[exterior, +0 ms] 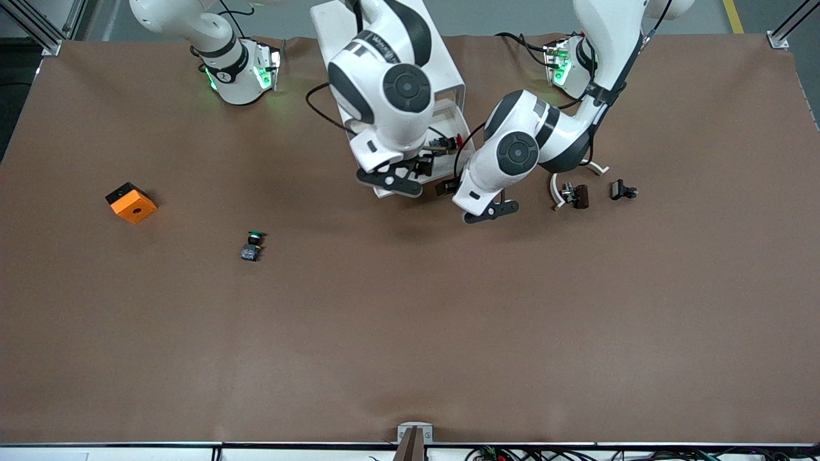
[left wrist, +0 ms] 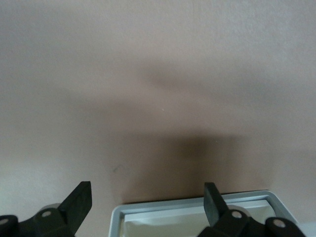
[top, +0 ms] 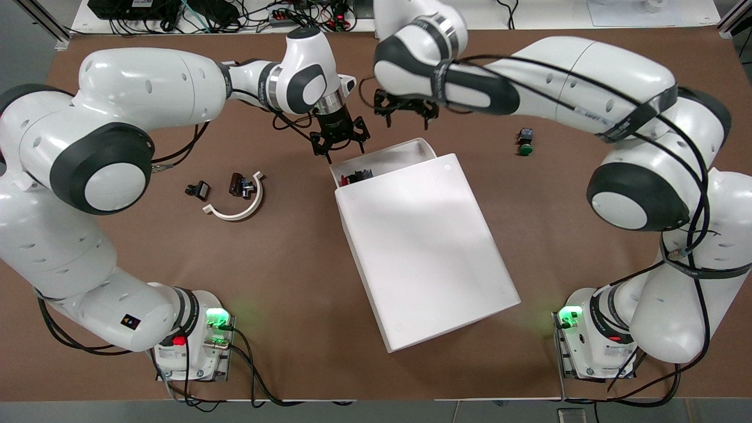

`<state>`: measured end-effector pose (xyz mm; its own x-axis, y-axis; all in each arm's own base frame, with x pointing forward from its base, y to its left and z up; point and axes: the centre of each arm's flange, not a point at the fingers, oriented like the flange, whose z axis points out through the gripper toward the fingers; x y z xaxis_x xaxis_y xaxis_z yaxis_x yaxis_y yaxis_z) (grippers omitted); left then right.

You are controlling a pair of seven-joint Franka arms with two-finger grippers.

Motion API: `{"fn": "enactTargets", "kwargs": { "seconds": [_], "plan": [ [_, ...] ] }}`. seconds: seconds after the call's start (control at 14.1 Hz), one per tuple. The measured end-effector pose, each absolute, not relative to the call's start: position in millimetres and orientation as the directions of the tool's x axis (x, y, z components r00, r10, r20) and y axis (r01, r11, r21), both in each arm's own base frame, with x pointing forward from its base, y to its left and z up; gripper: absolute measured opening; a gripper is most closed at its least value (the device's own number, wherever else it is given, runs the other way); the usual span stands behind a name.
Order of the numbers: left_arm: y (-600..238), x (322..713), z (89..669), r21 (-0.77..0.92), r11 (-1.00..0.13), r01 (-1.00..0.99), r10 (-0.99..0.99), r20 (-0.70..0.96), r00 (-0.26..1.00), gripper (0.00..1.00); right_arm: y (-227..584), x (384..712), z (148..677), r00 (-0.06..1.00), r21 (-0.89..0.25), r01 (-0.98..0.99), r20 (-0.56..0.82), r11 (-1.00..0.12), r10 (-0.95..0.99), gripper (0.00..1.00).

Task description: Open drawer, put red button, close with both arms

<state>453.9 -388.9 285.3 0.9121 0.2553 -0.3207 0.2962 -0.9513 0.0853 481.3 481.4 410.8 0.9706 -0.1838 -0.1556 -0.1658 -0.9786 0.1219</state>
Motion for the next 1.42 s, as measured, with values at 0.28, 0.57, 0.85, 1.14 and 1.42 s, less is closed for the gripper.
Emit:
{"fn": "enactTargets", "kwargs": {
  "seconds": [0.28, 0.57, 0.85, 1.14, 1.42],
  "plan": [
    [-401, 443, 289, 0.086, -0.95, 0.3, 0.257, -0.327, 0.909, 1.0, 405, 537, 433, 0.98, 0.086, -0.047, -0.19, -0.995, -0.062, 1.0],
    [-407, 437, 289, 0.092, -0.942, 0.323, 0.274, -0.349, 0.896, 1.0, 328, 581, 453, 0.981, 0.038, 0.032, -0.193, -0.999, 0.024, 1.0],
    [-423, 420, 287, 0.099, -0.944, 0.314, 0.256, -0.377, 0.89, 1.0, 240, 612, 465, 0.971, 0.065, 0.125, -0.212, -0.99, 0.109, 1.0],
    [-443, 391, 279, 0.069, -0.947, 0.315, 0.261, -0.406, 0.875, 1.0, 138, 629, 479, 0.956, 0.044, 0.15, -0.263, -0.988, 0.133, 1.0],
    [-463, 366, 276, 0.051, -0.952, 0.301, 0.252, -0.426, 0.869, 1.0, 57, 629, 492, 0.946, 0.057, 0.127, -0.308, -0.99, 0.104, 1.0]
  ]
}}
